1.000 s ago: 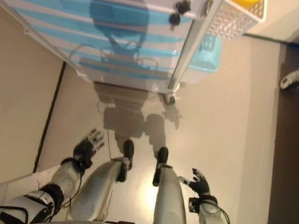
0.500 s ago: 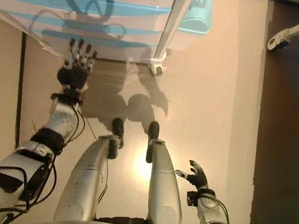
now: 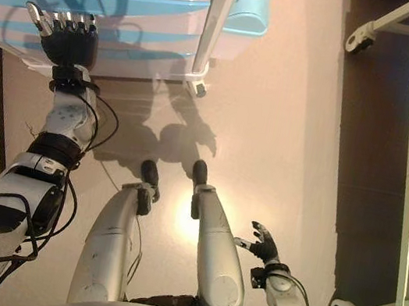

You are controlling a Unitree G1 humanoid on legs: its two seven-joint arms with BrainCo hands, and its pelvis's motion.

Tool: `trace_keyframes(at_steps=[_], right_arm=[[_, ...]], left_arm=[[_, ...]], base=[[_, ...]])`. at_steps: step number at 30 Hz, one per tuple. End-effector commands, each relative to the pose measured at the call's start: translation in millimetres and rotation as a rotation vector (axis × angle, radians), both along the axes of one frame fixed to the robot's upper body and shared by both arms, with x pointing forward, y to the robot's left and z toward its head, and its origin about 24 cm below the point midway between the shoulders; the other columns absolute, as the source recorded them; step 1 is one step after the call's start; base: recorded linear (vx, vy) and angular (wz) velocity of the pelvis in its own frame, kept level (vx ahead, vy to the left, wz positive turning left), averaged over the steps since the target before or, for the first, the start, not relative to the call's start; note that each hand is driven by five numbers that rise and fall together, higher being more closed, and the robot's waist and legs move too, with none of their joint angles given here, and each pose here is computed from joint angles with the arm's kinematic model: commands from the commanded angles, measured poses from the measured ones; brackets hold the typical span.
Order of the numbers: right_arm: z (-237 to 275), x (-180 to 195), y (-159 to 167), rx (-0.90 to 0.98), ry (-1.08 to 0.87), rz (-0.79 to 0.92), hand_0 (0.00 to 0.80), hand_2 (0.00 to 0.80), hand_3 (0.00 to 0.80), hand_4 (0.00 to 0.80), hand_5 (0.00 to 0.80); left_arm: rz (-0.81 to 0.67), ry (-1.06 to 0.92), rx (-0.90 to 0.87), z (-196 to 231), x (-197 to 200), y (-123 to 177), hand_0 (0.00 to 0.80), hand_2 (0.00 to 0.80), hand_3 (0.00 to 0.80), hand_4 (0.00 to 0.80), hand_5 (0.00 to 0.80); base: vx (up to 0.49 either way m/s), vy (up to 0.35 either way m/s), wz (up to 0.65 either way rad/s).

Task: Open the drawer and pick up the medicine

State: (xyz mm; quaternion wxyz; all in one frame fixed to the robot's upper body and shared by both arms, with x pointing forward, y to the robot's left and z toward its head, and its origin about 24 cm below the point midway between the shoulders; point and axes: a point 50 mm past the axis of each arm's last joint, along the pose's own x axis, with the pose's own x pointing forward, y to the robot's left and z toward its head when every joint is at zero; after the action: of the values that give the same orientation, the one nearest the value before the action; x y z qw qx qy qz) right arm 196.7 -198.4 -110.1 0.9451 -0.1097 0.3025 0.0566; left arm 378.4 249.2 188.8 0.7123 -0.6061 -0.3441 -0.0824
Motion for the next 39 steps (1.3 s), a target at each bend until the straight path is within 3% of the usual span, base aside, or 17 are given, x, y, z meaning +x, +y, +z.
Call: trace_keyframes(at_steps=[1,4,6,7,13,20,24,29,34,39], right_arm=[[-8.0,-23.1,-8.1,-0.012,0.046,0.007,0.0,0.0,0.0,0.0,0.0],[-6.9,-21.2,-10.3,-0.021,0.049,0.014,0.0,0.0,0.0,0.0,0.0],[-5.6,-19.3,-10.8,-0.029,0.049,0.022,0.0,0.0,0.0,0.0,0.0],[-4.8,-18.5,-12.3,-0.035,0.05,0.024,0.0,0.0,0.0,0.0,0.0],[-1.6,-13.9,-15.8,-0.06,0.046,0.041,0.0,0.0,0.0,0.0,0.0],[-3.9,-19.2,-24.6,-0.105,0.063,0.007,0.0,0.0,0.0,0.0,0.0],[-10.9,-31.6,-25.1,-0.123,0.111,0.0,0.0,0.0,0.0,0.0,0.0],[-16.7,-39.8,-23.9,-0.15,0.167,0.017,0.0,0.0,0.0,0.0,0.0],[-16.3,-40.1,-39.7,-0.197,0.224,0.011,0.0,0.0,0.0,0.0,0.0],[-11.6,-32.1,-51.6,-0.194,0.218,-0.027,0.0,0.0,0.0,0.0,0.0]], left_arm=[[-0.061,-0.715,0.334,153.5,-30.5,-32.8,0.0,0.0,0.0,0.0,0.0],[-0.095,-0.95,0.457,169.3,-52.7,-57.2,0.0,0.0,0.0,0.0,0.0],[-0.106,-1.065,0.519,174.1,-68.7,-75.2,0.609,0.609,0.609,0.609,0.609],[-0.109,-1.098,0.544,173.7,-73.8,-80.2,0.8,0.8,0.8,0.8,0.8],[-0.122,-1.167,0.664,164.3,-95.6,-92.5,0.8,0.8,0.8,0.8,0.8],[-0.136,-0.985,0.476,87.2,-90.9,-53.8,0.8,0.8,0.8,0.8,0.8],[-0.13,-0.697,0.285,-1.4,-90.1,-27.3,0.8,0.8,0.8,0.8,0.8],[-0.198,-0.341,0.134,-98.0,-106.4,-18.8,0.8,0.8,0.8,0.8,0.8],[-0.333,0.081,-0.051,-214.3,-173.9,-23.6,0.8,0.8,0.8,0.8,0.8],[-0.463,0.487,-0.184,-279.9,-246.0,-41.5,0.8,0.8,0.8,0.8,0.8]], base=[[0.0,0.0,0.0],[-0.007,-0.005,0.03],[-0.013,0.003,0.04],[0.0,0.0,0.0],[-0.021,-0.01,0.04],[-0.007,-0.043,0.18],[0.085,-0.091,0.33],[0.089,-0.084,0.35],[0.061,-0.055,0.34],[-0.036,-0.068,0.38]])
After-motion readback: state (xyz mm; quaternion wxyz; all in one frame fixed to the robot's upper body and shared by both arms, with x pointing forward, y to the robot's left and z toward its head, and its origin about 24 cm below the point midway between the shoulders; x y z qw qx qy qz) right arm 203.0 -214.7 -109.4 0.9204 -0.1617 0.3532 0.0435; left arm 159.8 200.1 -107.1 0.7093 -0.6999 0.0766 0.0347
